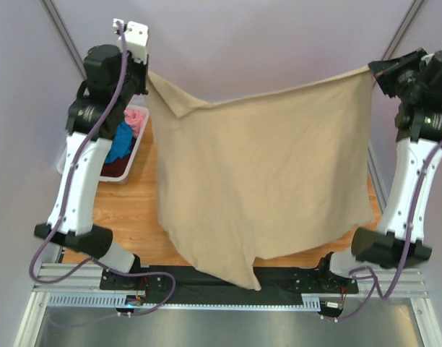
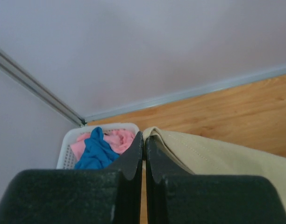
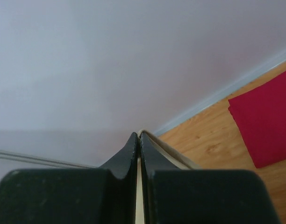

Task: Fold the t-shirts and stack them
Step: Flatten the tshirt out

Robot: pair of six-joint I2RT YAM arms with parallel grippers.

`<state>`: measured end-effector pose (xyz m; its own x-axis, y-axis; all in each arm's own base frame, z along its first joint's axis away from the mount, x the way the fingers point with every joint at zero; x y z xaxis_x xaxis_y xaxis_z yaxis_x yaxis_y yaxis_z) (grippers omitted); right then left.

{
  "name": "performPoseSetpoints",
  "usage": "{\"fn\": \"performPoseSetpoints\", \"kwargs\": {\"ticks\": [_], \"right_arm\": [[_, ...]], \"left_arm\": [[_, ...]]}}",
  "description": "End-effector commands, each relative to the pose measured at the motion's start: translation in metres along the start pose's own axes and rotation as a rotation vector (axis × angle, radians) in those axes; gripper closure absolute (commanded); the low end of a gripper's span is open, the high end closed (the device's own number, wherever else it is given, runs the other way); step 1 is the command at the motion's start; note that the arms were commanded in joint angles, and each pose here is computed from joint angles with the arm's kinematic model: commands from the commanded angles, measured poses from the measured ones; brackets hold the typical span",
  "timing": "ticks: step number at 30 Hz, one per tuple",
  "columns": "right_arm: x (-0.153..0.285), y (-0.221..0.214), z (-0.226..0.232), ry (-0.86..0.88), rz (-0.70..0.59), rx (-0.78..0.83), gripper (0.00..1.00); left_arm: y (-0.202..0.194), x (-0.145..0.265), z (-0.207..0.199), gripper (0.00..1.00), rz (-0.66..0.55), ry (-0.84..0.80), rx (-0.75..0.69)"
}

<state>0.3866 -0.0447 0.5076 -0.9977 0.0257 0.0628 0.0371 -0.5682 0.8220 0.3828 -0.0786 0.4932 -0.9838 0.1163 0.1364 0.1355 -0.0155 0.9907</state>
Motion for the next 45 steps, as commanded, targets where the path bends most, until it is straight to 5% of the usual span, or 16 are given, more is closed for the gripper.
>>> {"fn": "performPoseSetpoints", "kwargs": {"ticks": [1, 3, 11, 19, 25, 34, 40, 45], "right_arm": [[-0.025, 0.053, 0.037, 0.141, -0.123, -0.034, 1.00], [-0.065, 0.051, 0.027, 0.146, -0.087, -0.086, 1.00], [-0.014, 0.120, 0.081, 0.396, -0.249, -0.151, 1.00], [0.028, 0.045, 0.049, 0.281, -0.088, -0.057, 1.00], [0.045, -0.089, -0.042, 0.054, 0.165, -0.029, 1.00], [0.088, -0.240, -0.132, -0.175, 0.494, -0.084, 1.00], [0.101, -0.272, -0.157, -0.267, 0.623, -0.080, 1.00], [0.112, -0.271, -0.155, -0.302, 0.617, -0.078, 1.00]], "left_arm": [[0.072, -0.009, 0.021, 1.00, -0.244, 0.076, 0.004], [0.101, -0.015, 0.032, 1.00, -0.335, 0.119, 0.011], [0.171, 0.051, 0.038, 1.00, -0.603, 0.083, -0.003], [0.105, 0.100, 0.033, 1.00, -0.539, 0.019, -0.030], [-0.045, 0.089, 0.015, 1.00, -0.265, -0.089, 0.021], [-0.273, 0.095, -0.010, 1.00, 0.394, -0.194, 0.144], [-0.322, 0.099, 0.000, 1.00, 0.684, -0.053, 0.208], [-0.335, 0.104, 0.007, 1.00, 0.766, 0.030, 0.240]]}}
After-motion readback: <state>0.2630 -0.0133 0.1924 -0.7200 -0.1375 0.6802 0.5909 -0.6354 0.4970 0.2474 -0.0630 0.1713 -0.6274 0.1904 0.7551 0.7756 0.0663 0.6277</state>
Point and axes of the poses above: each gripper's point midway between its finger pads, its own x axis back along the fingers, its own z axis along the line the jaws close on, y = z × x, the point moved 1 cm from there along x, back along the fingers, and after that the axes turned 13 degrees about x, right-handed, at the moved point
